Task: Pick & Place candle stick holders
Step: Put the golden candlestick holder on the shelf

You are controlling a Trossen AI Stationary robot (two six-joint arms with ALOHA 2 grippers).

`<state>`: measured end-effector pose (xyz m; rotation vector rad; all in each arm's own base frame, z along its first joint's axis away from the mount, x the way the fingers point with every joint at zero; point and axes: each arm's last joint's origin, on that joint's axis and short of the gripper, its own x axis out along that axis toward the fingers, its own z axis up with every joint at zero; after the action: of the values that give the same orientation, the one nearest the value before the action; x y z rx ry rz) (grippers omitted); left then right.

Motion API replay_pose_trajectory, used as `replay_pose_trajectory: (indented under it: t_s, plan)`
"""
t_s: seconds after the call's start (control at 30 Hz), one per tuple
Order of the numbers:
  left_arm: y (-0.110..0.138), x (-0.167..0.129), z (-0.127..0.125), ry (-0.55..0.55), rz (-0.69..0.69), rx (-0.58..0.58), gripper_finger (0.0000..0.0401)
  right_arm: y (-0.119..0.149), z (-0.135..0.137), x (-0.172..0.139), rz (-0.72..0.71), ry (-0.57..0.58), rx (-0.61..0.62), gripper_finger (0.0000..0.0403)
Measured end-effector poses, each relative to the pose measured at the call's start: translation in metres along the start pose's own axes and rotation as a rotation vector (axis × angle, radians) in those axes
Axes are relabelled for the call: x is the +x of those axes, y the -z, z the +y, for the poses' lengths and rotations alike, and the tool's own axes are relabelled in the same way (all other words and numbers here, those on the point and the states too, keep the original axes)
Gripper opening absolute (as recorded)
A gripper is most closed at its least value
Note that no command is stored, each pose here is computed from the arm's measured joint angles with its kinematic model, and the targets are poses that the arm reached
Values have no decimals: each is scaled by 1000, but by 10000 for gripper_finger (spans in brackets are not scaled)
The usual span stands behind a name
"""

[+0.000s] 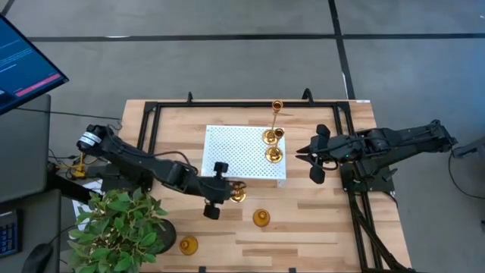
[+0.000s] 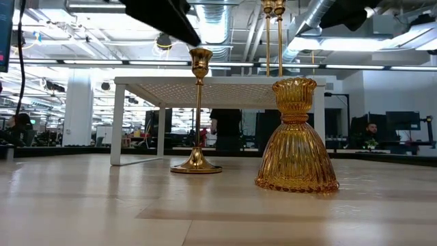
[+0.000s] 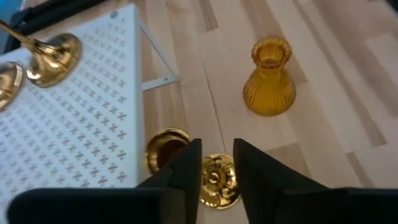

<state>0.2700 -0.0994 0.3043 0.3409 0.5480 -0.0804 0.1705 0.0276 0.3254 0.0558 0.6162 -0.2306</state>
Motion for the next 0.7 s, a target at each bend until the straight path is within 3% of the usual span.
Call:
replay_pose_trajectory:
  t_s: [0.27, 0.7]
  plan:
    - [2, 14, -5, -13, 17, -3, 113, 0, 0, 0, 1, 0, 0, 65]
    - [-3, 4, 0, -62, -25, -14, 104, 1, 0, 0, 8, 2, -4, 65]
